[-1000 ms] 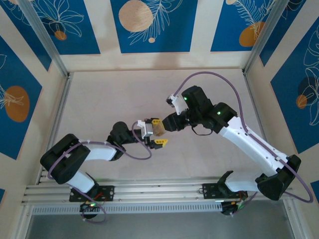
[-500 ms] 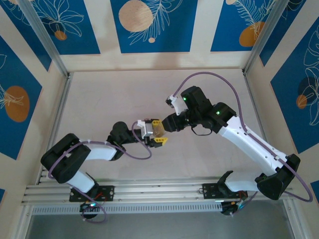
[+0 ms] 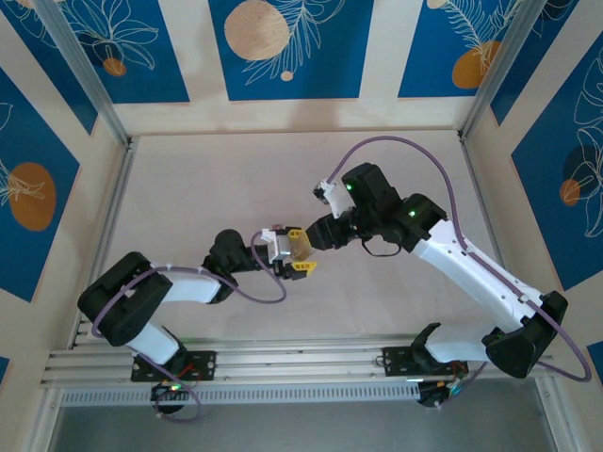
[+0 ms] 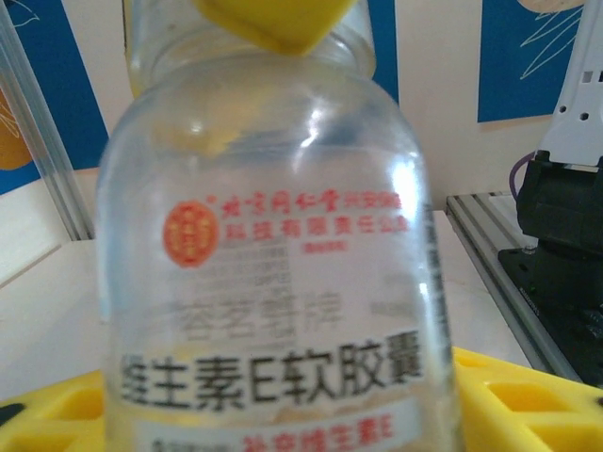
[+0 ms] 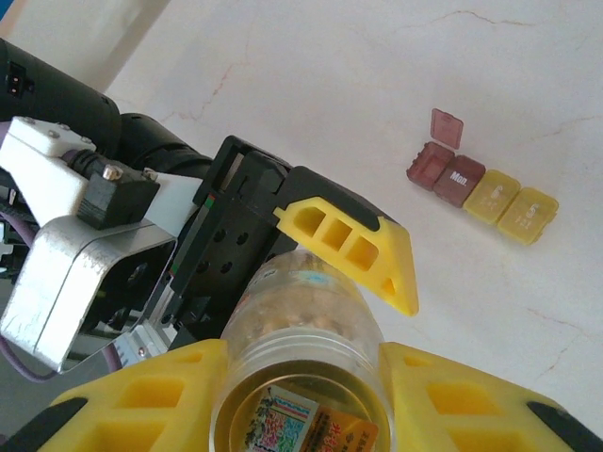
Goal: Sort the pills into containers
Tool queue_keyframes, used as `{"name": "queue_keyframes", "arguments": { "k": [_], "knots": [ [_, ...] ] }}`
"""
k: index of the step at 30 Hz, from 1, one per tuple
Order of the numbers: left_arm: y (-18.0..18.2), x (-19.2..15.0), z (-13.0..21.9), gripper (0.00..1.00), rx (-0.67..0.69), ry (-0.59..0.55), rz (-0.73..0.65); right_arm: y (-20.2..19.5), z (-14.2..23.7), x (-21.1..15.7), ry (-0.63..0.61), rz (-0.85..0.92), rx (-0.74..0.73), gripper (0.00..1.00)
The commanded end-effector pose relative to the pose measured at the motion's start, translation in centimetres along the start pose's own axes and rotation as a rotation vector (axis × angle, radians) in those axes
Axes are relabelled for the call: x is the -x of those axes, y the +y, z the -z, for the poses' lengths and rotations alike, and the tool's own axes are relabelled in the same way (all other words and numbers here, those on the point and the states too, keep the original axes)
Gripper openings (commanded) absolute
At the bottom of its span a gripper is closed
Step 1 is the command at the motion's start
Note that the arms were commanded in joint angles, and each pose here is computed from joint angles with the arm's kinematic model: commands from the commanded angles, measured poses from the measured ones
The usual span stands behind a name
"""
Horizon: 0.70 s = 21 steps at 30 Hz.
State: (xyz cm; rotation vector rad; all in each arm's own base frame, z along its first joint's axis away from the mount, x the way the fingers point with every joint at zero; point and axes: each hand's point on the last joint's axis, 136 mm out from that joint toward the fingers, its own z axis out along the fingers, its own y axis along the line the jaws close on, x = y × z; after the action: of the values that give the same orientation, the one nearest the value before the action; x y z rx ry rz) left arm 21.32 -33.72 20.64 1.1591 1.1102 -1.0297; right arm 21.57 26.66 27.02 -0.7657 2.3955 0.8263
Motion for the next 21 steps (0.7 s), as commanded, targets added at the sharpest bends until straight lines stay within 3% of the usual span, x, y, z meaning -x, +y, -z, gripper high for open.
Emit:
{"name": "queue_keyframes", "arguments": {
  "k": [1,21],
  "knots": [
    [-0.2,0.8,-0.3,0.56,-0.037,-0.022,-0.026,0.8,1.2,1.2,-0.049,0.013,0.016,0.0],
    [0.8,0.6,-0.4,0.34,0.012,0.016,0.024,0.6,1.2,1.8,-0.059,0.003,0.0,0.0]
  ]
}}
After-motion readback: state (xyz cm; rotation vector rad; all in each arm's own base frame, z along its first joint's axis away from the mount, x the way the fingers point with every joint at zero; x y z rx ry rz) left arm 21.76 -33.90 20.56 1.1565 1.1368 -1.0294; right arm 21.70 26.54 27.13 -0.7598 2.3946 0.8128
